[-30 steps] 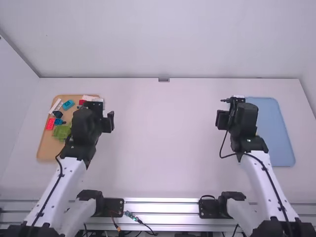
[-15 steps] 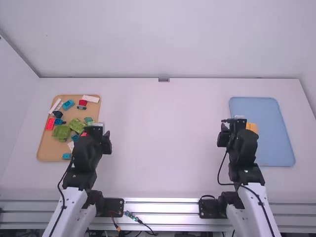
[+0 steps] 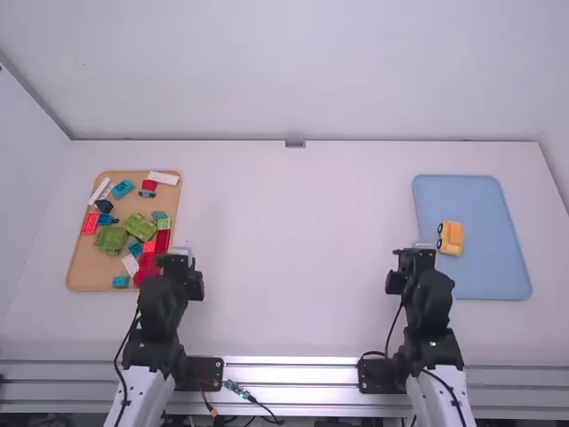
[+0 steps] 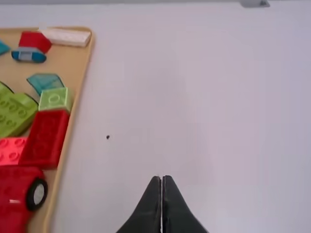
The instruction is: Assemble lego blocks to make yellow taxi
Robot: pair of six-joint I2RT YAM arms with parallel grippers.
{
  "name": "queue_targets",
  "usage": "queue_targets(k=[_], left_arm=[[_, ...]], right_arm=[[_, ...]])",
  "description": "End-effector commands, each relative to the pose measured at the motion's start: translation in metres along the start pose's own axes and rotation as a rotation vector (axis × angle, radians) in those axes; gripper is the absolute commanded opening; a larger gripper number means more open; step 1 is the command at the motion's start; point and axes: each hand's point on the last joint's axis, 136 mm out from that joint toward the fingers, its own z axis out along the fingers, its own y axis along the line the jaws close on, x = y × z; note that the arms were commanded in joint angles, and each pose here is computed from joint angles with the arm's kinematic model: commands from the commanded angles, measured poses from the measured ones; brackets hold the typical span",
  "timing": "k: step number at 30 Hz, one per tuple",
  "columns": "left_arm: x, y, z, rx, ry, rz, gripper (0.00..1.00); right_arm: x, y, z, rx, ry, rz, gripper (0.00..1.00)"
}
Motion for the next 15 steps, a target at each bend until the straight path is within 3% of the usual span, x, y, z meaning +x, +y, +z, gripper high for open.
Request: queue_targets(k=[1,3,15], left_arm=[[-0.004,0.002,-0.002,-0.007,-0.03,-0.001,0.0],[-0.008,0.002,-0.003,-0.007,-0.05,-0.001,0.0],[-0.043,0.002,-0.017,-0.007,-0.213,0.0,0.0]], right_arm=[[0.012,-0.001,0.001,0.004,0.0,0.005,0.0],[0.016,-0.001,0.001,0.004,-0.003,0.005,0.0],[-0.022,-0.001,-0.013,0.005,-0.183,0.002,0.0]])
